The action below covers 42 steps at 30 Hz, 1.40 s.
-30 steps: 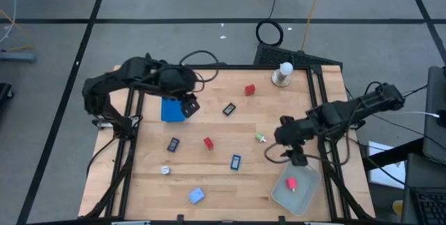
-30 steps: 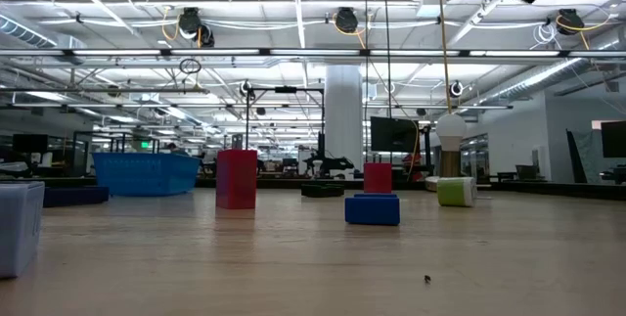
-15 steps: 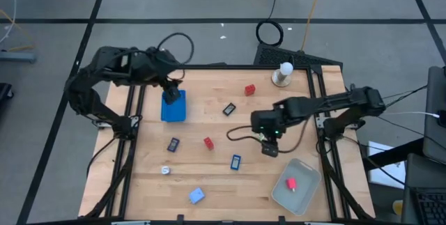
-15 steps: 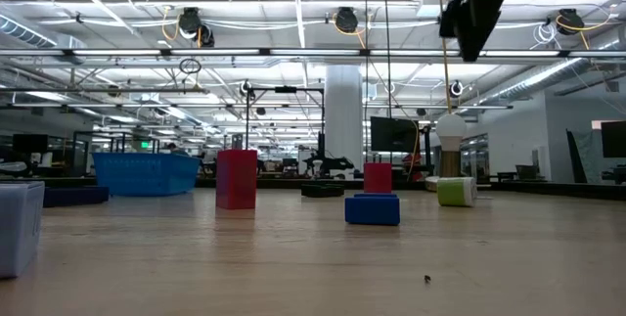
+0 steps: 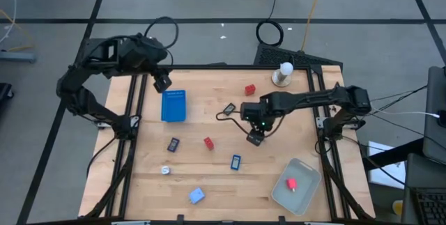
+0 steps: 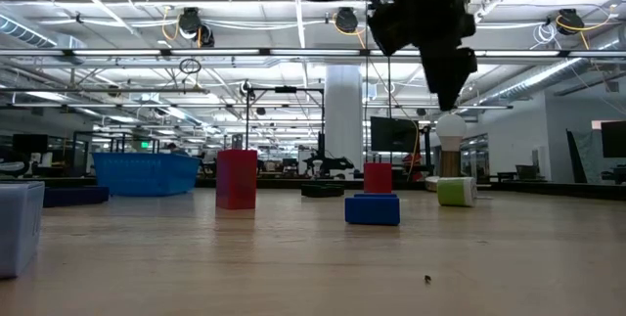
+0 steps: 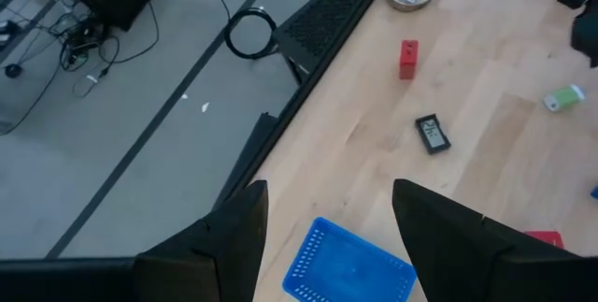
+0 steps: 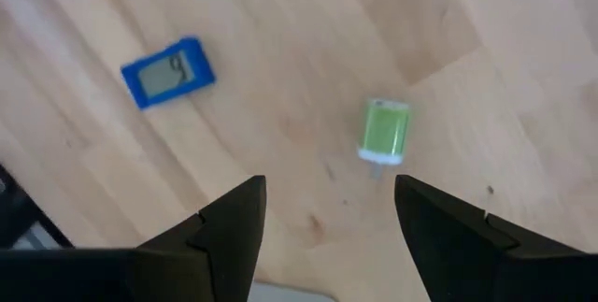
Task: Pick & Place Office items
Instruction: Put the green charger adapter into the white bin
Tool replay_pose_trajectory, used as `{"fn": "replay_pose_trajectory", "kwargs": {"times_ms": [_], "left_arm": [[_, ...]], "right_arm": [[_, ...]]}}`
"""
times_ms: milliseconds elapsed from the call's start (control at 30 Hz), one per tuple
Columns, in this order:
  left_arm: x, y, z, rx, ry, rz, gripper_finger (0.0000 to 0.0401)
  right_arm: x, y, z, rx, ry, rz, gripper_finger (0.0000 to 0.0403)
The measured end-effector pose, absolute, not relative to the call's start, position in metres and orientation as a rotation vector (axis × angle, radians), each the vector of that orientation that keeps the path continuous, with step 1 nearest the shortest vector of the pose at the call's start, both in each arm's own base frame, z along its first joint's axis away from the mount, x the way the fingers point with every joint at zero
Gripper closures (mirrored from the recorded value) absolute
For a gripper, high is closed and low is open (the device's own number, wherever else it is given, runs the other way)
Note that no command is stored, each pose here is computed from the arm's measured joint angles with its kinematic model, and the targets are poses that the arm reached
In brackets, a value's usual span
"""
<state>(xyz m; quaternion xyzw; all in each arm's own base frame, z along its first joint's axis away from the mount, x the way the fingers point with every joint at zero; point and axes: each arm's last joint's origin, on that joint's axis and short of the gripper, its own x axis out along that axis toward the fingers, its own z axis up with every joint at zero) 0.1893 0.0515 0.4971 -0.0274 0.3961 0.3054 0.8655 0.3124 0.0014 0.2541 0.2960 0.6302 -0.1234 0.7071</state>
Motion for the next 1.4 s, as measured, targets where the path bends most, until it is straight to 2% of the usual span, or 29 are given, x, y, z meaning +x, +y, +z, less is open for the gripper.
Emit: {"fn": "replay_pose_trajectory", "kwargs": {"times_ms": [467, 1400], "left_arm": [[0.19, 0.053, 0.497, -0.084, 0.822, 0.655, 0.0171], [0.191, 0.053, 0.497, -0.094, 0.817, 0.66, 0.0171]], "right_arm": [[0.319, -0.004, 0.238, 0.589, 1.346, -0.382, 0.0174], [0.3, 0.003, 0.183, 0.56, 1.408, -0.372, 0.0174]]}}
